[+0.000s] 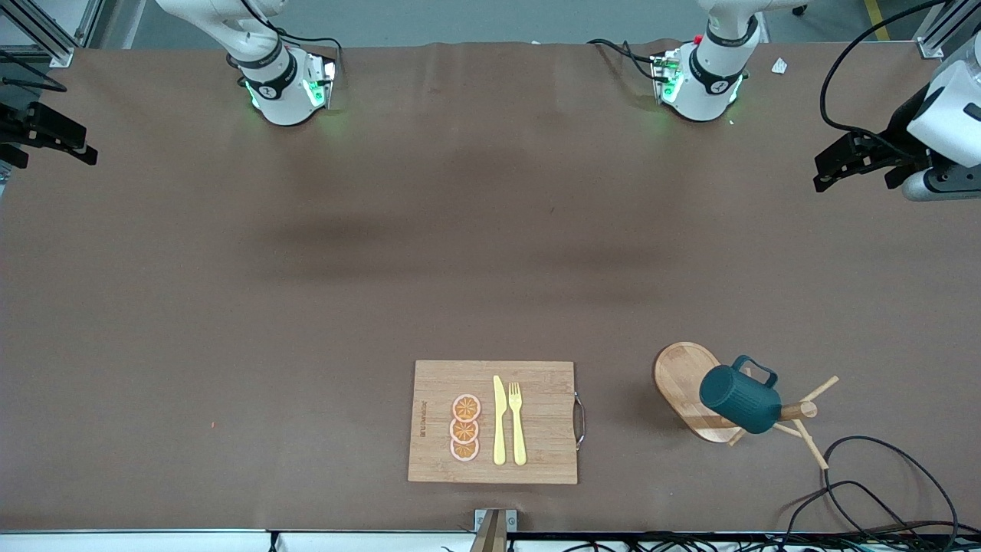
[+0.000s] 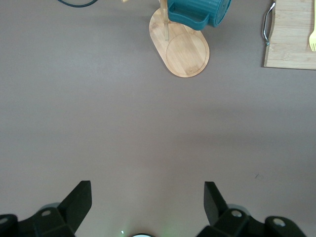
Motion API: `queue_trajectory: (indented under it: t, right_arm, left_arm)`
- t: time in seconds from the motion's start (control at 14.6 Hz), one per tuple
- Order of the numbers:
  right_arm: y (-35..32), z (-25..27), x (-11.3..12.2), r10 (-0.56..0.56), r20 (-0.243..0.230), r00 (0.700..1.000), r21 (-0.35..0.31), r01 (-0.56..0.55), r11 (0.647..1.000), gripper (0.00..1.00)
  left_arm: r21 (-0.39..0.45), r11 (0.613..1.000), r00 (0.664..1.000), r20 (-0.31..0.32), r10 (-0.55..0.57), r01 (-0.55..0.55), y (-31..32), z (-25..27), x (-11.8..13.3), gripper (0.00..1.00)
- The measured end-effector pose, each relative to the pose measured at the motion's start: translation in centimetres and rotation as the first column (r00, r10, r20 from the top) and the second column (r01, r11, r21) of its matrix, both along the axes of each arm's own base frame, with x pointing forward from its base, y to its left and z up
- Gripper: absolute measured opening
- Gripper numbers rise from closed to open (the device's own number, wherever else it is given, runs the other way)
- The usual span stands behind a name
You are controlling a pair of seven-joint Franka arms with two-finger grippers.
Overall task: Transfer cup from left to right arm and place
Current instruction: 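Move the left gripper toward the teal mug on the wooden stand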
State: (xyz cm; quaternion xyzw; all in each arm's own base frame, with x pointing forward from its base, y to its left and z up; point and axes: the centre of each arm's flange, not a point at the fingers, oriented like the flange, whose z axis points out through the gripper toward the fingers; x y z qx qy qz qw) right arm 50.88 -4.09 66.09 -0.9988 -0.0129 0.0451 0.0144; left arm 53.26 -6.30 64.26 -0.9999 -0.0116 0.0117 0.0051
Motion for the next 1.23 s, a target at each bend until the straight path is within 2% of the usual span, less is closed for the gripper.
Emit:
queue_trajectory:
  t: [0.48, 0.82, 1.03, 1.23]
  right_arm:
    - [0.0, 0.0, 0.0, 0.000, 0.000, 1.000, 0.000, 0.000, 1.000, 1.00]
    - [0.0, 0.0, 0.0, 0.000, 0.000, 1.000, 0.000, 0.000, 1.000, 1.00]
    - [0.0, 0.0, 0.0, 0.000, 0.000, 1.000, 0.000, 0.000, 1.000, 1.00]
    - [0.0, 0.0, 0.0, 0.000, -0.001, 1.000, 0.000, 0.000, 1.000, 1.00]
  left_arm:
    - [0.000, 1.000, 1.000, 0.000, 0.006, -0.006, 0.3, 0.0, 0.0, 1.00]
    - [-0.001, 0.998, 0.997, -0.017, 0.069, -0.069, 3.6, -0.9, 0.8, 1.00]
    - [0.005, 0.980, 0.979, -0.028, 0.200, -0.200, 2.7, -1.6, 1.2, 1.00]
    - [0.000, 0.921, 0.921, -0.010, 0.390, -0.390, 2.0, -2.8, 2.5, 1.00]
